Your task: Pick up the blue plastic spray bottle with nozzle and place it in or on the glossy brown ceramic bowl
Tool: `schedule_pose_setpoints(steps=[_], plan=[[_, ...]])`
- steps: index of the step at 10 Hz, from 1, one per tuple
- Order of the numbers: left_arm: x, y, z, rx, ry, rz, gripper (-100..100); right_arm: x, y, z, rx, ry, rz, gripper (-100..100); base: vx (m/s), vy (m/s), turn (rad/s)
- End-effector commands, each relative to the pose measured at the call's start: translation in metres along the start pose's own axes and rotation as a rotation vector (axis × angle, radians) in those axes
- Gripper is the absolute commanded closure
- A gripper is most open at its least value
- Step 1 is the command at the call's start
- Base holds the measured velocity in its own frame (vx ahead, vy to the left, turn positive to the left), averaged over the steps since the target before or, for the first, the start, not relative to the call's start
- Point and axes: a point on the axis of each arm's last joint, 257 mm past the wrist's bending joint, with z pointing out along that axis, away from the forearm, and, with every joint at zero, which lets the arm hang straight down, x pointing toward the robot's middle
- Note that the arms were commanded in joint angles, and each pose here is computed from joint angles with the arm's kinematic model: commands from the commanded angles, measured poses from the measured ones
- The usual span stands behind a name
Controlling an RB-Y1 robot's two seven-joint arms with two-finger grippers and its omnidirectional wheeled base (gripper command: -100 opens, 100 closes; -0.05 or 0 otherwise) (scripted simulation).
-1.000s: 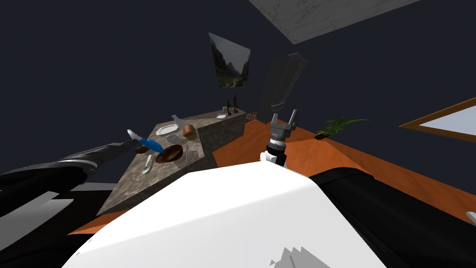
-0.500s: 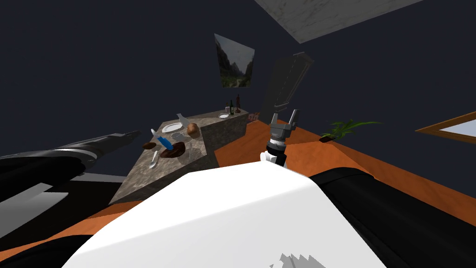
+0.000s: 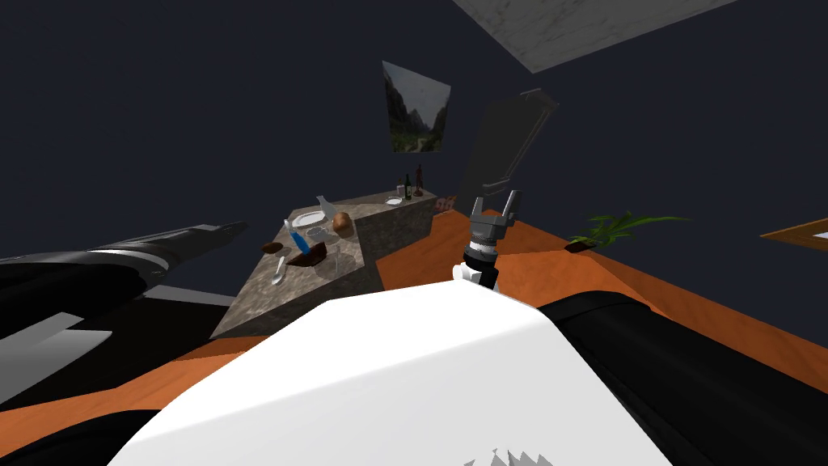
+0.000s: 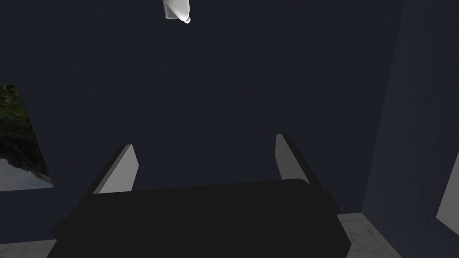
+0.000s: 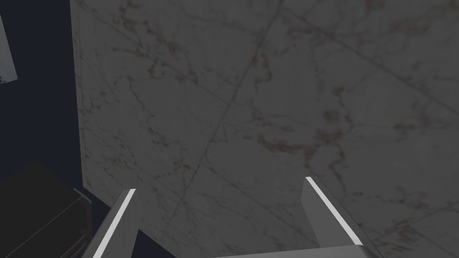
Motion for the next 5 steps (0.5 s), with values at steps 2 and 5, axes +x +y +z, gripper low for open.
schedule_pose_setpoints(steps=[2, 5], plan=[[0.0000, 0.0000, 0.0000, 0.000, 0.000, 0.000, 0, 0.0000, 0.0000, 0.0000, 0.000, 0.000, 0.000, 0, 0.000, 0.000, 0.000], [0.0000, 0.0000, 0.0000, 0.000, 0.000, 0.000, 0, 0.0000, 0.0000, 0.0000, 0.000, 0.000, 0.000, 0, 0.000, 0.000, 0.000]])
